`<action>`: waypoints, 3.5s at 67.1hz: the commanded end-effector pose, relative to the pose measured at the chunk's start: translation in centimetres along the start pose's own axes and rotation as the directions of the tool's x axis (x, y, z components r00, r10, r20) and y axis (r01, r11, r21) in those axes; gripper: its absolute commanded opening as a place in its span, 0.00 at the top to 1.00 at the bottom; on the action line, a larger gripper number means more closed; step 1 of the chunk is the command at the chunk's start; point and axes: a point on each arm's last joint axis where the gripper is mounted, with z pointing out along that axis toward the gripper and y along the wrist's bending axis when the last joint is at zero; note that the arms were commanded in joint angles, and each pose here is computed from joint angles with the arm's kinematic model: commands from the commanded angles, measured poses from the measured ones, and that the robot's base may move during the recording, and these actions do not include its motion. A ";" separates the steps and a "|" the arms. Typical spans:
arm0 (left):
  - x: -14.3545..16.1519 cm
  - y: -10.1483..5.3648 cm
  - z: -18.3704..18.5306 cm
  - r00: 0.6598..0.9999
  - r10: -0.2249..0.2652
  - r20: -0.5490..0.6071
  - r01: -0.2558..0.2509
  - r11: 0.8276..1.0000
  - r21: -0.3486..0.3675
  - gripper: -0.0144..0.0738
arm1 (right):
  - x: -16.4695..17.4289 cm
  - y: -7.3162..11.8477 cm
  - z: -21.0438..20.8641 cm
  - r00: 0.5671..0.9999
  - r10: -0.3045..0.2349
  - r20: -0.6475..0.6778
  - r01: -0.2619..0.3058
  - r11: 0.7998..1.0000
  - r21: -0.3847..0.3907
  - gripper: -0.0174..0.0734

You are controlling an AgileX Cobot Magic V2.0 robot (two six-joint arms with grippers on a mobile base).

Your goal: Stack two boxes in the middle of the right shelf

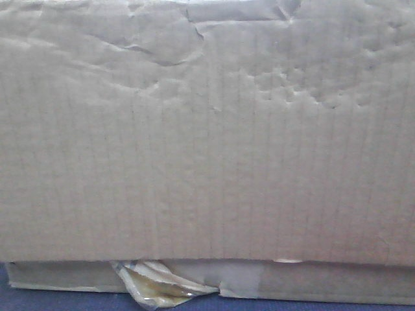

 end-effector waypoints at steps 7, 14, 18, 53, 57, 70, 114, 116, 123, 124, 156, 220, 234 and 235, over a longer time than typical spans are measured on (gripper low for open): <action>-2.2 -2.3 -6.7 0.972 -0.090 0.219 0.061 0.989 0.137 0.96 | -0.2 0.0 0.0 1.000 -0.002 0.021 0.002 1.000 0.007 0.99; -2.5 -4.8 -9.5 0.952 -0.102 0.289 0.041 0.976 0.212 0.96 | -0.2 0.0 0.0 1.000 -0.002 0.021 0.002 1.000 0.007 0.99; -2.5 -6.1 -10.7 0.944 -0.107 0.311 0.026 0.967 0.253 0.96 | -0.2 0.0 0.0 1.000 -0.002 0.021 0.002 1.000 0.007 0.99; 2.2 -20.7 -14.2 0.950 -0.001 0.312 -0.132 0.906 0.403 0.96 | -0.2 0.0 0.0 1.000 -0.002 0.021 0.002 1.000 0.007 0.99; 2.9 -22.1 -14.1 0.959 0.002 0.283 -0.128 0.895 0.428 0.96 | -0.2 0.0 0.0 1.000 -0.002 0.021 0.002 1.000 0.007 0.99; 5.3 -24.9 -12.1 0.977 0.039 0.208 -0.121 0.909 0.399 0.96 | -0.2 0.0 0.0 1.000 -0.002 0.021 0.002 1.000 0.007 0.99; 12.2 -27.6 -5.1 0.992 0.122 -0.041 -0.108 0.961 0.256 0.96 | -0.2 0.0 0.0 1.000 -0.002 0.021 0.002 1.000 0.007 0.99; 12.4 -27.6 -4.9 0.991 0.124 -0.046 -0.109 0.962 0.252 0.96 | -0.2 0.0 0.0 1.000 -0.002 0.021 0.002 1.000 0.007 0.99; 13.0 -27.6 -4.2 0.990 0.121 -0.072 -0.101 0.967 0.233 0.96 | -0.2 0.0 0.0 1.000 -0.002 0.021 0.002 1.000 0.007 0.99; 13.1 -27.6 -4.1 0.990 0.122 -0.076 -0.101 0.967 0.232 0.96 | -0.2 0.0 0.0 1.000 -0.002 0.021 0.002 1.000 0.007 0.99; 13.6 -29.3 -2.4 0.986 0.134 -0.099 -0.106 0.962 0.253 0.96 | -0.2 0.0 0.0 1.000 -0.002 0.021 0.002 1.000 0.007 0.99; 13.9 -30.1 -1.6 0.984 0.136 -0.111 -0.102 0.957 0.273 0.96 | -0.2 0.0 0.0 1.000 -0.002 0.021 0.002 1.000 0.007 0.99; 13.9 -30.0 -1.6 0.984 0.138 -0.115 -0.104 0.959 0.265 0.95 | -0.2 0.0 0.0 1.000 -0.002 0.021 0.002 1.000 0.007 0.99; 13.9 -30.0 -1.6 0.983 0.139 -0.116 -0.104 0.959 0.263 0.95 | -0.2 0.0 0.0 1.000 -0.002 0.021 0.002 1.000 0.007 0.99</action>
